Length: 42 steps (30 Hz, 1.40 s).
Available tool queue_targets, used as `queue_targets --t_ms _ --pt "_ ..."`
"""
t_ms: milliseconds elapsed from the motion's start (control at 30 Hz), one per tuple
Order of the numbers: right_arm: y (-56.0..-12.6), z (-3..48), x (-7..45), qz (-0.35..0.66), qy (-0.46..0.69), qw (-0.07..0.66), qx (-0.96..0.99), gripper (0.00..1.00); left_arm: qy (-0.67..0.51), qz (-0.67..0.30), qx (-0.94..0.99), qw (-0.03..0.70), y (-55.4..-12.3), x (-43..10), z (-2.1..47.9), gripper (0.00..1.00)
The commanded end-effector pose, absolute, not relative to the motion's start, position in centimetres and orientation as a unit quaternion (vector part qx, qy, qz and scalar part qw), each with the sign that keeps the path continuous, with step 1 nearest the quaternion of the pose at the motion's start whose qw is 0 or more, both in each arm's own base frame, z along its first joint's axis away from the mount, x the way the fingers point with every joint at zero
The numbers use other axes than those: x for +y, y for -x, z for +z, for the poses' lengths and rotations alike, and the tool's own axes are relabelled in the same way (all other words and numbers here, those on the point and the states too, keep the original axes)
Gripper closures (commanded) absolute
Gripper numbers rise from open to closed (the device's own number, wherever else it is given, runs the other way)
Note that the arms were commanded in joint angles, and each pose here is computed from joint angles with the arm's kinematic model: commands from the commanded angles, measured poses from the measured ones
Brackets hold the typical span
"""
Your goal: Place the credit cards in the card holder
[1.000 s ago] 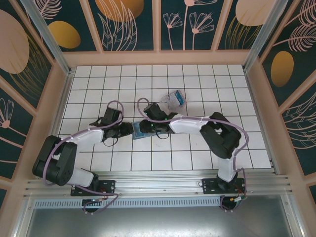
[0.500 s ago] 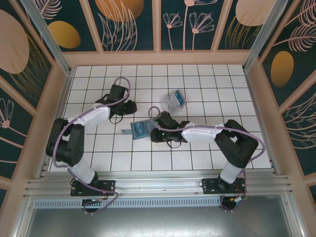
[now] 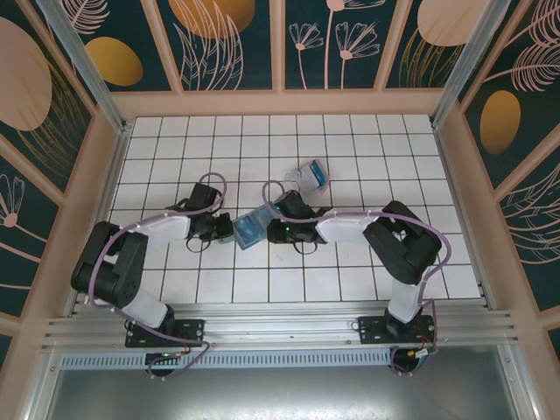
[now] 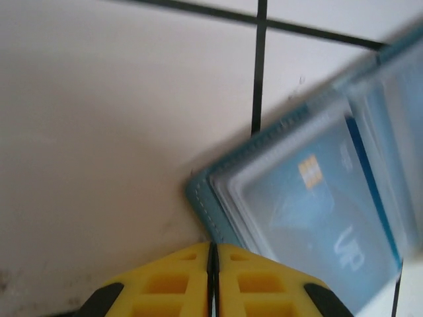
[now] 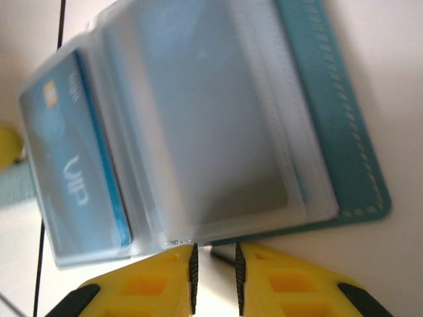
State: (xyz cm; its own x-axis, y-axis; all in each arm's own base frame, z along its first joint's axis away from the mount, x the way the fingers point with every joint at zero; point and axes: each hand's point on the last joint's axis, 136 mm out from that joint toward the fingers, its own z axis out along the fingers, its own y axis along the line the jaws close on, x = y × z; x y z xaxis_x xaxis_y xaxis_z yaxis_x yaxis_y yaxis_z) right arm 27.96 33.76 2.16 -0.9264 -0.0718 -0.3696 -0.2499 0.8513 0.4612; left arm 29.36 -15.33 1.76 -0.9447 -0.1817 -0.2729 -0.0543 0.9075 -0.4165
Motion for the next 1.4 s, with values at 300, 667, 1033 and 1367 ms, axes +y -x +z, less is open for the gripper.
queue_targets --t_ms 300,667,1033,1367 --pt "-32.4 1.5 36.9 0.27 0.154 0.161 0.937 0.74 0.045 -0.309 0.941 0.129 -24.3 -23.5 3.2 0.89" --pt "-31.8 1.4 38.6 0.319 0.202 0.116 0.919 0.74 0.007 -0.373 0.917 0.139 -24.1 -30.5 6.3 0.89" --pt "-32.9 6.8 34.2 0.299 0.149 0.184 0.925 0.73 0.023 -0.256 0.933 0.253 -30.1 -22.9 11.5 0.81" --pt "-27.9 10.0 33.1 0.308 0.145 0.204 0.918 0.72 0.062 -0.17 0.941 0.286 -39.4 -15.6 10.9 0.75"
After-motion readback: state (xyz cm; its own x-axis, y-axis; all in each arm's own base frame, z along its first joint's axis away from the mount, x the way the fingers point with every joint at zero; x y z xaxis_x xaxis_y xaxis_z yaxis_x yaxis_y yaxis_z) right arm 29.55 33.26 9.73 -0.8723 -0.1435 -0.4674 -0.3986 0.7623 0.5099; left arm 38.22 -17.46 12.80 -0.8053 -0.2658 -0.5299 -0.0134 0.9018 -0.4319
